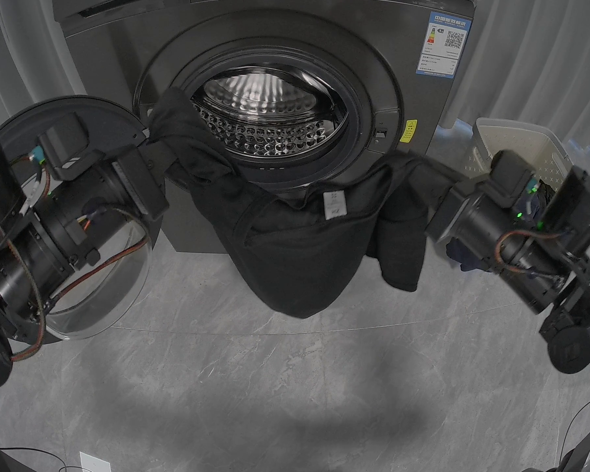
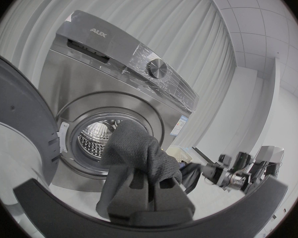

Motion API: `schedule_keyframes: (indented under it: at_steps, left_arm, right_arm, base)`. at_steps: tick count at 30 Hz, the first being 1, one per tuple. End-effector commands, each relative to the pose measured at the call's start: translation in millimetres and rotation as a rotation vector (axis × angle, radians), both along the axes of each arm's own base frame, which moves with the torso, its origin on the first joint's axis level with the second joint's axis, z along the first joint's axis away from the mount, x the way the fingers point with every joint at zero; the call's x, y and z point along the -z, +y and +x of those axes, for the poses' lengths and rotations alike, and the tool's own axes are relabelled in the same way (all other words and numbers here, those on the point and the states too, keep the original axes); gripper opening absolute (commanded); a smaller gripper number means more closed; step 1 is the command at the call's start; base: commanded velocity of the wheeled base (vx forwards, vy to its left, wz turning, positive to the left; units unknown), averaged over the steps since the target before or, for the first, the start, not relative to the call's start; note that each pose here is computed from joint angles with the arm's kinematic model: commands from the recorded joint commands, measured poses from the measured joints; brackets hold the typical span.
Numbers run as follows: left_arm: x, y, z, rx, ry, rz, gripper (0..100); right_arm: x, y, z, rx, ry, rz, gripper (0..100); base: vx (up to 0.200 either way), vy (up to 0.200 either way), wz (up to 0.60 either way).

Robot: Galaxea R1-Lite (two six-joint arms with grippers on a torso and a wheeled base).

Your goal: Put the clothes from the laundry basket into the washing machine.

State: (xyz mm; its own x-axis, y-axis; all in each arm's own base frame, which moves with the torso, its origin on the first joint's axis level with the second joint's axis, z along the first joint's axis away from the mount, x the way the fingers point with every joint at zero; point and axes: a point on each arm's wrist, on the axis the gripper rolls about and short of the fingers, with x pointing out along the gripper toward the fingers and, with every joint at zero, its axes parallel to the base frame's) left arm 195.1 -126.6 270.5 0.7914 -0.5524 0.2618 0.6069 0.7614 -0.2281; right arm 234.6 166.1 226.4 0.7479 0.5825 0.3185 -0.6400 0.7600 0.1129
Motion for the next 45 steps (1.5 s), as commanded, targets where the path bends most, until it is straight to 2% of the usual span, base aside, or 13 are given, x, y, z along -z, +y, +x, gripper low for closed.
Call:
schedule_keyframes:
  at_steps: [1, 6, 11, 13, 24, 29, 37, 40, 45]
  left_arm:
    - [-2.5, -25.0, 18.0, 0.045, 0.001, 0.001, 0]
    - [-10.8, -34.1, 16.7, 0.077, -0.022, -0.014, 0]
    - [-11.8, -38.6, 13.2, 0.097, -0.026, -0.018, 0]
    - [-12.2, -38.7, 11.4, 0.102, -0.027, -0.019, 0]
    - [-15.1, -33.9, 6.1, 0.099, -0.036, -0.026, 0]
    - [-15.9, -33.7, 5.2, 0.101, -0.039, -0.028, 0]
    - [-14.8, -32.2, 2.7, 0.102, -0.036, -0.026, 0]
    - [-15.2, -32.6, 2.5, 0.105, -0.038, -0.027, 0]
    - [-15.7, -36.5, 0.5, 0.122, -0.04, -0.027, 0]
  right_arm:
    - [70.3, 24.9, 30.3, -0.014, 0.183, -0.112, 100]
    - [115.2, 37.8, 45.2, -0.025, 0.247, -0.175, 100]
    - [153.8, 61.4, 51.2, -0.066, 0.259, -0.203, 100]
    - [162.5, 68.6, 52.0, -0.08, 0.266, -0.211, 100]
    - [162.4, 90.7, 71.8, -0.082, 0.211, -0.17, 100]
    - [161.9, 90.7, 88.6, -0.055, 0.19, -0.151, 100]
    - [146.0, 77.8, 122.4, 0.039, 0.139, -0.099, 100]
    - [145.4, 78.5, 123.4, 0.039, 0.137, -0.099, 100]
    - [159.7, 90.6, 125.5, 0.022, 0.147, -0.121, 100]
  base:
    - [0.0, 0.0, 0.0]
    - [0.0, 0.0, 0.0]
    - [0.0, 0.0, 0.0]
    - [0.0, 0.0, 0.0]
    - [0.0, 0.0, 0.0]
    - [0.0, 0.0, 0.0]
    - [0.0, 0.0, 0.0]
    - [0.0, 0.0, 0.0]
    - [0.0, 0.0, 0.0]
